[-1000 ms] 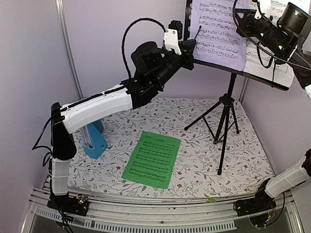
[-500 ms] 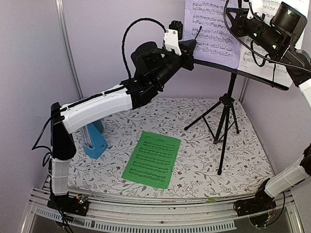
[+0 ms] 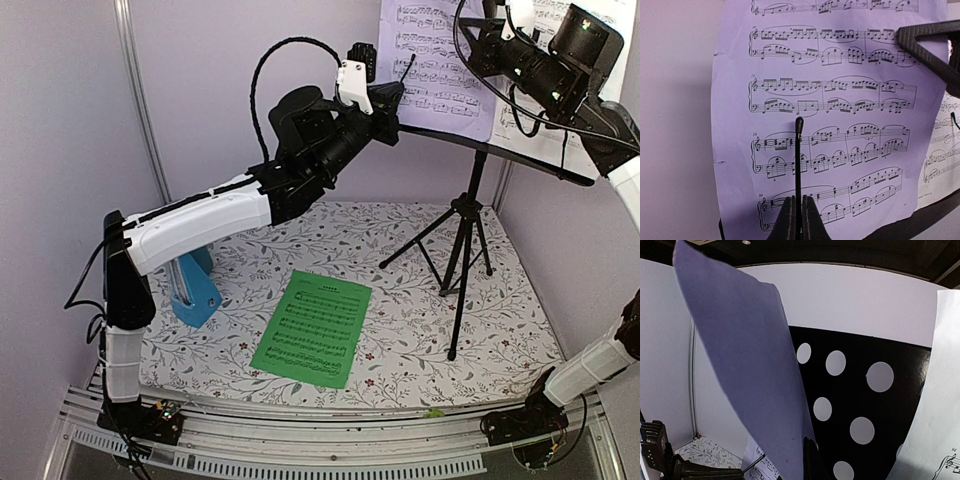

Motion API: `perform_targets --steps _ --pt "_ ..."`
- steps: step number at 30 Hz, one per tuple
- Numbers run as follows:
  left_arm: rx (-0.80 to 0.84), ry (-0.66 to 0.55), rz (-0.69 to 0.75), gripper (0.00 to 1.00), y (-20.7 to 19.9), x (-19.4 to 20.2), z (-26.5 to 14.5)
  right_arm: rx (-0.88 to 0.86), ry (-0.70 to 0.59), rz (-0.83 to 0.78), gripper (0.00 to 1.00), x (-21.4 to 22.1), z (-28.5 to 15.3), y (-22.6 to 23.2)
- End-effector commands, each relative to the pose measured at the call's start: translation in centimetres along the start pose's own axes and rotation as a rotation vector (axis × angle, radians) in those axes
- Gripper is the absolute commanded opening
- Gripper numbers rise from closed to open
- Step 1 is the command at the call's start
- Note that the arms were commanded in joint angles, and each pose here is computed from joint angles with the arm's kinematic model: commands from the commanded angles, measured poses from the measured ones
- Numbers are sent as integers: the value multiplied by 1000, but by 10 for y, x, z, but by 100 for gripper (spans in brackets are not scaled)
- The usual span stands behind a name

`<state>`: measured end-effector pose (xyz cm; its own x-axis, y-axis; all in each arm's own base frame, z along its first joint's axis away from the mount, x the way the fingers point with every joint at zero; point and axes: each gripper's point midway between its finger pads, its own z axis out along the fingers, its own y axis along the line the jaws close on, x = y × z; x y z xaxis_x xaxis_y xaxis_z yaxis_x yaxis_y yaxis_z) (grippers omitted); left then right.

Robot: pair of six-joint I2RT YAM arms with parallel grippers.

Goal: Set up the instrument practice props
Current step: Place the sheet music on the music stand, then hold the sheet music at the music stand.

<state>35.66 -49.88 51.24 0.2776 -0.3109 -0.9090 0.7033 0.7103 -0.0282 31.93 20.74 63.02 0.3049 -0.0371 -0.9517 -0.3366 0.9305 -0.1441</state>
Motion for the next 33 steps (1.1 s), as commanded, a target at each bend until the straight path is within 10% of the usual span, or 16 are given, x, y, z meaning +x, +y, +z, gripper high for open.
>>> perform_targets --steps 1,33 --pt "25 -12 3 0 -9 -17 -7 53 -55 36 0 -19 -3 -14" --pt "29 7 8 0 -10 -10 -5 13 2 0 0 -1 10 -4"
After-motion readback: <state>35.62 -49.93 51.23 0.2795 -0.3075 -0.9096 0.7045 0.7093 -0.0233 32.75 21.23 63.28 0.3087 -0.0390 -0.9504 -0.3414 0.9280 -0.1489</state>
